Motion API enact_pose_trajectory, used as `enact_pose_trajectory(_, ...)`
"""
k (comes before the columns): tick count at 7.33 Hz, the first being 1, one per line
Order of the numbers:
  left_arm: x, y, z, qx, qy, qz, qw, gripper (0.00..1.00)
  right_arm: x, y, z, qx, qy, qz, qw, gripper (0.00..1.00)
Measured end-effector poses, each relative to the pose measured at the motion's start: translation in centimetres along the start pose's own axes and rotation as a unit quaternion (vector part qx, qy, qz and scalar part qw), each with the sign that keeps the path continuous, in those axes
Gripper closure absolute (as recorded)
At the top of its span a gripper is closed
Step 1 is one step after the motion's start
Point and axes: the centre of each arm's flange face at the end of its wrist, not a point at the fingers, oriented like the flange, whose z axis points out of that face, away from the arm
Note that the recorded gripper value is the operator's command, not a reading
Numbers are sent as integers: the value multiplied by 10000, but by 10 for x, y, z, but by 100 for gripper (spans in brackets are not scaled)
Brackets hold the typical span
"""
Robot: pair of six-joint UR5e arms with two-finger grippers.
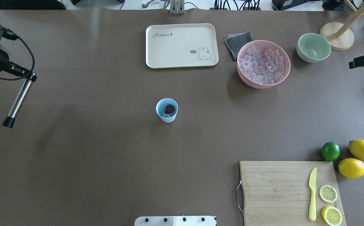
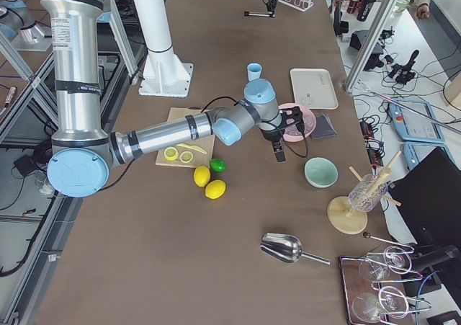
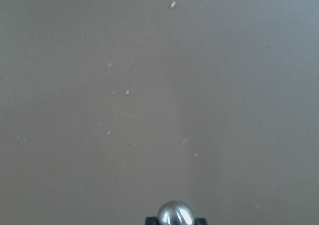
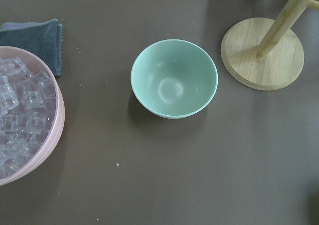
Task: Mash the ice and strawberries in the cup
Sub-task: 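Lift the steel muddler upright with the left gripper, then carry the muddler with the left gripper over the white cup and lower it in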
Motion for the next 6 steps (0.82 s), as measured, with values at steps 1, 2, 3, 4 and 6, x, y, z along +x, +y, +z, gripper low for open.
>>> enact_pose_trajectory(1,33,-33,-19,339,153,130,9992,100,1,-1,4,-38,2,-31,10000,0)
enact_pose_trajectory(2,68,-67,-40,758,374,228,9962,100,1,-2,10,-82,8,-56,10000,0)
enact_pose_trajectory(3,99,-91,-60,1149,623,296,9910,100,0,-2,15,-118,11,-74,9999,0)
enact_pose_trajectory(4,122,-106,-76,1510,837,393,9842,100,-1,-3,19,-145,12,-99,9998,0)
enact_pose_trajectory(6,162,-113,-77,2265,1016,652,9665,100,-5,-4,21,-171,-41,-164,9997,0)
